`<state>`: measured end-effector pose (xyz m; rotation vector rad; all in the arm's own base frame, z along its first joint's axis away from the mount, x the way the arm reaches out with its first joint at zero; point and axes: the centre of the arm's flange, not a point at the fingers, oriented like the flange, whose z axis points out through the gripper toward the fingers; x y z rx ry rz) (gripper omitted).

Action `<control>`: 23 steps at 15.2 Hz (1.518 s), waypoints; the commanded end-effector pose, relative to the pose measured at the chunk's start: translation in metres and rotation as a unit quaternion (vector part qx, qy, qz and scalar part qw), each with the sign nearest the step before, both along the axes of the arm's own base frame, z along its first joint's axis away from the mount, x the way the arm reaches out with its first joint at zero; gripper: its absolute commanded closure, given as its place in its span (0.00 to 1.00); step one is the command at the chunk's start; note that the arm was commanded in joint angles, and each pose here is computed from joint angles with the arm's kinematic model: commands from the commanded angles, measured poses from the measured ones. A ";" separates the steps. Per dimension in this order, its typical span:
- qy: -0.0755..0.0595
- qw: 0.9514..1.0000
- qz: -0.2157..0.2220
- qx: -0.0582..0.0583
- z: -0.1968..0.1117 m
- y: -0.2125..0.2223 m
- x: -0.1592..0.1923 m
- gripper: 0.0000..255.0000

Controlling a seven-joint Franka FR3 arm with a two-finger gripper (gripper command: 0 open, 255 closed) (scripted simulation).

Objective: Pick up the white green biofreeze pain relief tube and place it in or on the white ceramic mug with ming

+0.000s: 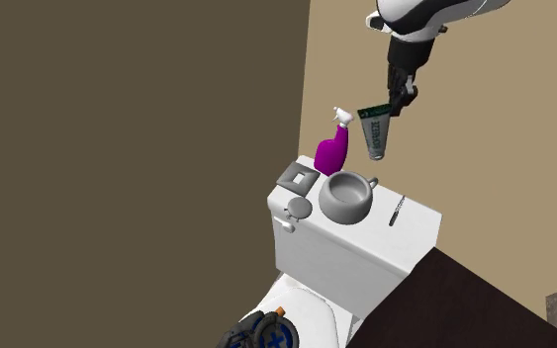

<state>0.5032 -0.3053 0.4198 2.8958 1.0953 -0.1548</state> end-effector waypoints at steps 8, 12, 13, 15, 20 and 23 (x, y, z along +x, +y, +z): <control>0.000 1.000 0.001 0.000 -0.046 -0.002 -0.002 1.00; 0.000 1.000 0.001 0.000 -0.067 -0.002 -0.002 1.00; 0.000 1.000 0.001 0.000 -0.072 -0.002 -0.002 1.00; 0.000 1.000 0.001 0.000 -0.083 -0.002 -0.002 1.00; 0.000 1.000 0.001 0.000 -0.109 -0.002 -0.002 1.00; 0.000 1.000 0.001 0.000 -0.125 -0.002 -0.002 1.00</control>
